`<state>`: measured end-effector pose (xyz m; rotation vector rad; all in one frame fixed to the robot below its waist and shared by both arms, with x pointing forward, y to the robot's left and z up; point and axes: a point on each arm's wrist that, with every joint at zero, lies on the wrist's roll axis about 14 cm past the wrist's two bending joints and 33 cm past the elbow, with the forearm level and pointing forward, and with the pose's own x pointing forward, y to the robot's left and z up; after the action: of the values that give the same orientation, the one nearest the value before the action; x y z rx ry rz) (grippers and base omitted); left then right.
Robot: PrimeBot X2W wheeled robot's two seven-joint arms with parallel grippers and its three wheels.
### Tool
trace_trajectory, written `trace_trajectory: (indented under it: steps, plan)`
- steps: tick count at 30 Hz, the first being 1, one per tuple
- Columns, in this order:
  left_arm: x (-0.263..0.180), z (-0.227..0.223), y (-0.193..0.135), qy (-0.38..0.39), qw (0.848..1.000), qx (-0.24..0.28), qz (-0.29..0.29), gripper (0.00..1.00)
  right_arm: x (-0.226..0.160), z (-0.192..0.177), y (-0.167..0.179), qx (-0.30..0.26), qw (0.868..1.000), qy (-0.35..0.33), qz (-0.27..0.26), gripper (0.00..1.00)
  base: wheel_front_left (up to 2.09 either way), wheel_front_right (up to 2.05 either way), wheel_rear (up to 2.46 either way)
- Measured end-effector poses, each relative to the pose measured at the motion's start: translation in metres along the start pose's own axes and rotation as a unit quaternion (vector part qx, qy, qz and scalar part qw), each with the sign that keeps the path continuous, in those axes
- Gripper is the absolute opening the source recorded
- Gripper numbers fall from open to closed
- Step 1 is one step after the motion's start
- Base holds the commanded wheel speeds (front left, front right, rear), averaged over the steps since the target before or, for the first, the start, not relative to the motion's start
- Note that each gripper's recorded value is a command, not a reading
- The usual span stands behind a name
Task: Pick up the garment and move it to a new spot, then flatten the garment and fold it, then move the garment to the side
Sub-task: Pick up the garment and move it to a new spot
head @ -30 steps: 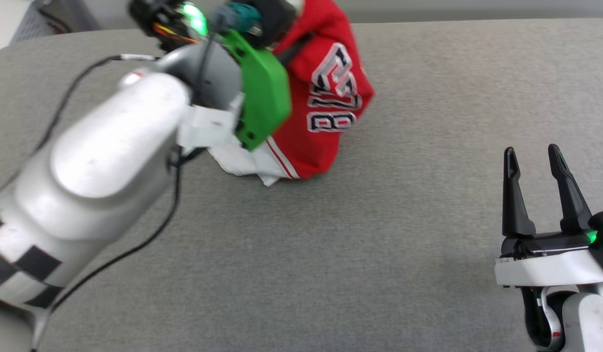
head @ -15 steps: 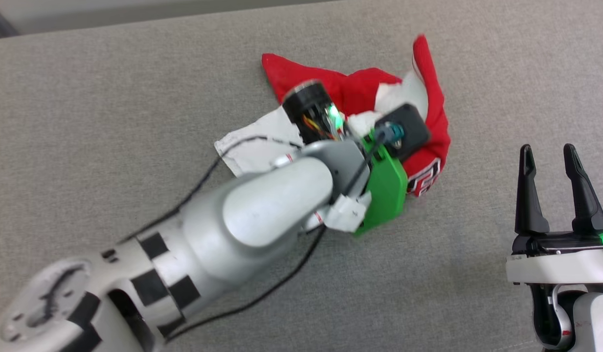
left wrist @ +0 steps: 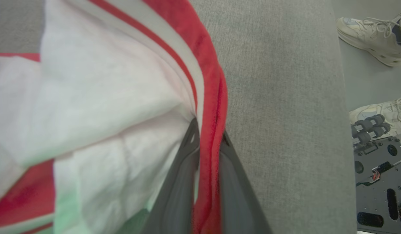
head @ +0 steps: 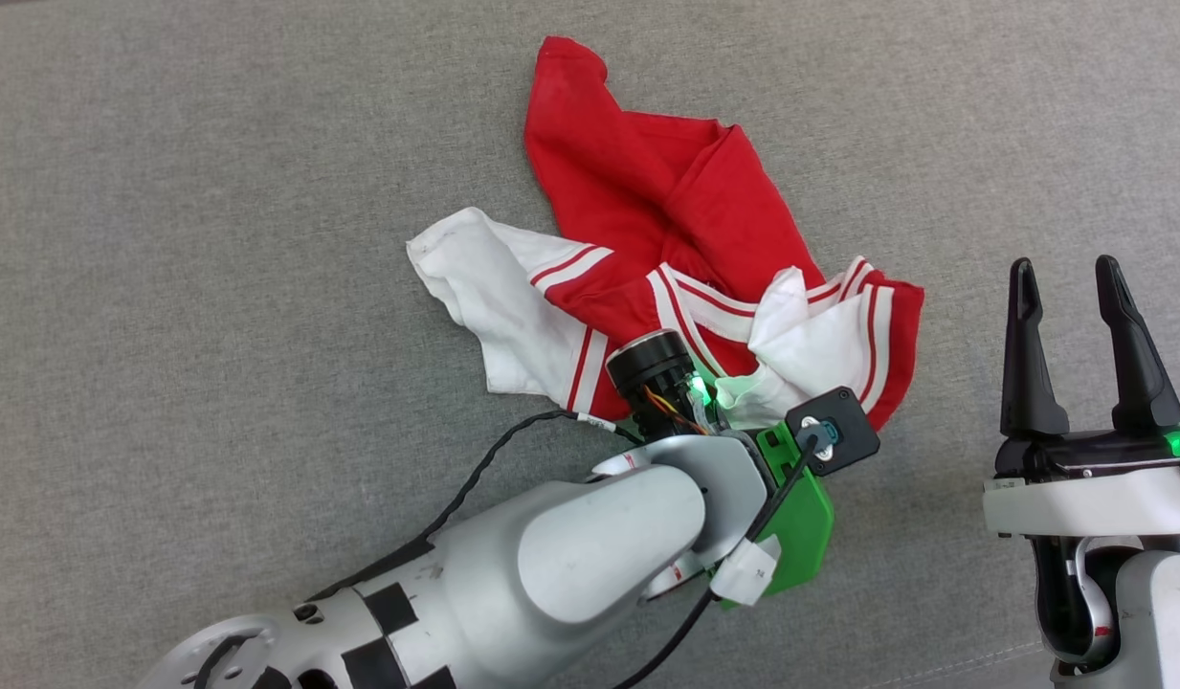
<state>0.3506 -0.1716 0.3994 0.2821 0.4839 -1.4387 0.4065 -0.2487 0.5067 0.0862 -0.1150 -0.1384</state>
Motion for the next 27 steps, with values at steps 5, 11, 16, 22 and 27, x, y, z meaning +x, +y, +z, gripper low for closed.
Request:
trace_trajectory:
  steps: [5,11,16,22,27]
  plan:
    - [-0.004,0.018,0.004,-0.052,0.999,0.006,0.01,1.0,-0.001,0.003,0.0,0.001,1.0,-0.003,0.0,1.0,0.0,0.0,0.0]
    - [-0.029,0.073,0.026,-0.168,0.983,0.042,0.055,1.0,-0.003,0.015,0.008,0.002,1.0,-0.019,0.012,1.0,0.0,0.0,0.0]
    - [-0.063,0.103,0.054,-0.233,0.961,0.053,0.139,1.0,-0.01,0.021,0.018,0.007,0.999,-0.026,0.027,1.0,0.0,0.0,0.0]
    - [-0.126,0.107,0.097,-0.262,0.925,0.047,0.27,1.0,-0.016,0.028,0.033,0.015,0.998,-0.034,0.049,1.0,0.0,0.0,0.0]
    - [-0.195,0.093,0.125,-0.282,0.881,0.016,0.38,1.0,-0.019,0.033,0.045,0.02,0.997,-0.041,0.067,1.0,0.0,0.0,0.0]
